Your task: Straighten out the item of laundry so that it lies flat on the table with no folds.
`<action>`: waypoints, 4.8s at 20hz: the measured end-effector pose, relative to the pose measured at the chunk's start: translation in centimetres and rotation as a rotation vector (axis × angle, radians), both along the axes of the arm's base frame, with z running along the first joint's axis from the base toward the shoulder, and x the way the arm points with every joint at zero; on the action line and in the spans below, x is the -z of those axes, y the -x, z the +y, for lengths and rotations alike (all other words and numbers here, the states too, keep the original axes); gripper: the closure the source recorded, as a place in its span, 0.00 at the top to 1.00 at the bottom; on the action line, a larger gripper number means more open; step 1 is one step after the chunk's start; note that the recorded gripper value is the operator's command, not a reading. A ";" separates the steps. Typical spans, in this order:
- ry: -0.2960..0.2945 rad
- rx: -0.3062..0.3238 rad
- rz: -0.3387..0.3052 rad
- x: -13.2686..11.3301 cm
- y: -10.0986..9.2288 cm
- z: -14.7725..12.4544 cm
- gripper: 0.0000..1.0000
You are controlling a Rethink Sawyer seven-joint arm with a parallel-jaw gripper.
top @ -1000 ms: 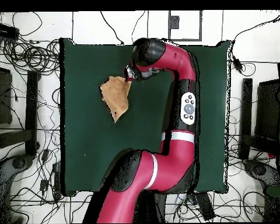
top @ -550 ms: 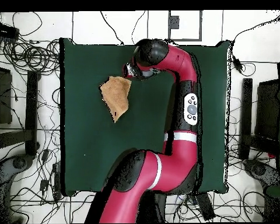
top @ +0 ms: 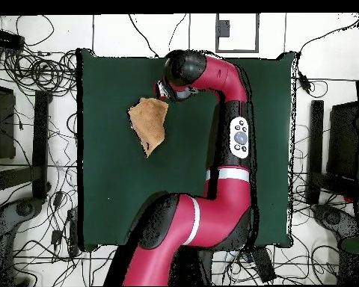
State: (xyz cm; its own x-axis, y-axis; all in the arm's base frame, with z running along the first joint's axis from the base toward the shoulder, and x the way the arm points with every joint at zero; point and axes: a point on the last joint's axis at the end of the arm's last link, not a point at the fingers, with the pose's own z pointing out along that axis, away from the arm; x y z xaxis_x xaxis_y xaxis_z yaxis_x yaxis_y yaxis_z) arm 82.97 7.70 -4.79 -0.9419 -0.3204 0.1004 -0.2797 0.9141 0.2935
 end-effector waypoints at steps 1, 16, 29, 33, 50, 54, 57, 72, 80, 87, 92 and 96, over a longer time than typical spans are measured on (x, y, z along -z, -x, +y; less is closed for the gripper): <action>0.018 -0.011 0.002 -0.1 0.1 0.1 1.00; 0.137 -0.089 -0.021 -2.7 -0.2 4.4 1.00; 0.161 -0.068 -0.050 -2.7 -0.7 4.7 1.00; 0.186 -0.043 -0.043 -2.7 -0.6 4.1 1.00; 0.231 -0.016 -0.036 -2.0 -0.5 2.8 1.00; 0.234 -0.014 -0.021 -0.8 -0.2 2.6 1.00; 0.234 -0.012 -0.002 0.6 0.4 2.5 1.00; 0.243 -0.007 0.099 0.5 1.3 2.0 1.00; 0.278 -0.027 0.098 0.6 1.5 2.6 1.00; 0.288 -0.032 0.095 0.6 1.5 2.8 1.00; 0.297 -0.030 0.089 0.5 1.4 2.9 1.00; 0.317 -0.027 0.054 0.1 0.8 3.1 1.00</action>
